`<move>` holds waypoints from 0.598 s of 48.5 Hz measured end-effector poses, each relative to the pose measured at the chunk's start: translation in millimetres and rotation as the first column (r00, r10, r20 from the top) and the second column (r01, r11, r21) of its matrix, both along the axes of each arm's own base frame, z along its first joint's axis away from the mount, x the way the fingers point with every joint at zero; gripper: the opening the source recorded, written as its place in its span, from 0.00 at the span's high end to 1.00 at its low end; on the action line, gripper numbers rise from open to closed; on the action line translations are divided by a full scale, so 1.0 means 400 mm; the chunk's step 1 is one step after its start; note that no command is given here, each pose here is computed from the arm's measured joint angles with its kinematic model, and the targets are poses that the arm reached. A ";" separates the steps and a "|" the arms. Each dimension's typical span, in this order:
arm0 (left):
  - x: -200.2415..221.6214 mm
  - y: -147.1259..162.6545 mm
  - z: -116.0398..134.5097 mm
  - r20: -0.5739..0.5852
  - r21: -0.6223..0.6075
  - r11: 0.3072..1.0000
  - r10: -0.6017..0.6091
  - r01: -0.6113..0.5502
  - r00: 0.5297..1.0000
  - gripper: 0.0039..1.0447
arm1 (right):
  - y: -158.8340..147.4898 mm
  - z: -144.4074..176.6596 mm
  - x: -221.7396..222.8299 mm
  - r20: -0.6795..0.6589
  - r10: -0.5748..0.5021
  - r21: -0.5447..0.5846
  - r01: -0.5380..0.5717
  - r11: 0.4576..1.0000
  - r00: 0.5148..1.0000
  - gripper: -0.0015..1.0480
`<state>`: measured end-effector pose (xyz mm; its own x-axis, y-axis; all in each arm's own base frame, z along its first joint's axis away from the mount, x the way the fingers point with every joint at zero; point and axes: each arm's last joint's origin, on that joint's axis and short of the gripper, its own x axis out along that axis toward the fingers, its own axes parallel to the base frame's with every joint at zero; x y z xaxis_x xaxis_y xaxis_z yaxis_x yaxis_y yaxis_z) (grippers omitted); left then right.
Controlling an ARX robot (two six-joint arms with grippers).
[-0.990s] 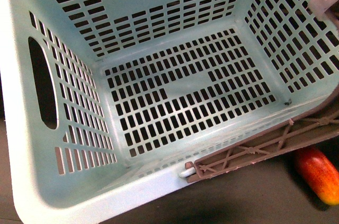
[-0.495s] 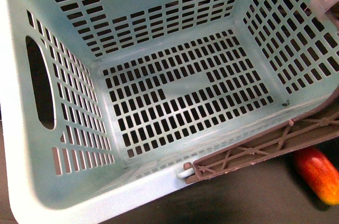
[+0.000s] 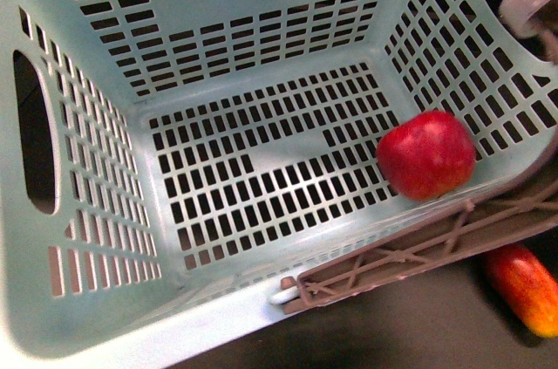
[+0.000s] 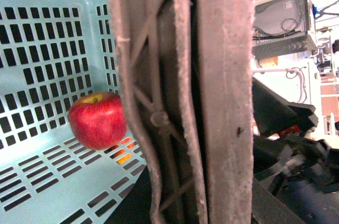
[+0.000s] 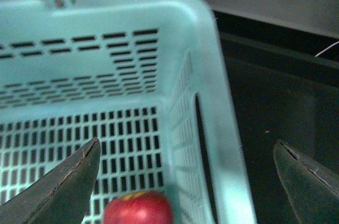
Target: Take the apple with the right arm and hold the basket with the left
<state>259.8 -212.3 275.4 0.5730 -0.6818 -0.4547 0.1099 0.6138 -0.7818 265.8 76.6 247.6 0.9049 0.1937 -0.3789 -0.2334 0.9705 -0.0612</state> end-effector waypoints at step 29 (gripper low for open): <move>0.000 -0.001 0.001 0.008 0.006 1.000 0.005 -0.006 1.000 0.84 | -0.131 -0.039 -0.133 0.357 -0.229 0.134 0.193 0.972 0.905 0.65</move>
<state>259.7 -212.6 275.8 0.5802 -0.6758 -0.4546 0.1125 0.6193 -0.7770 212.5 24.4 232.1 1.0000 0.0008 -0.0009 -0.0008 0.9999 -0.0102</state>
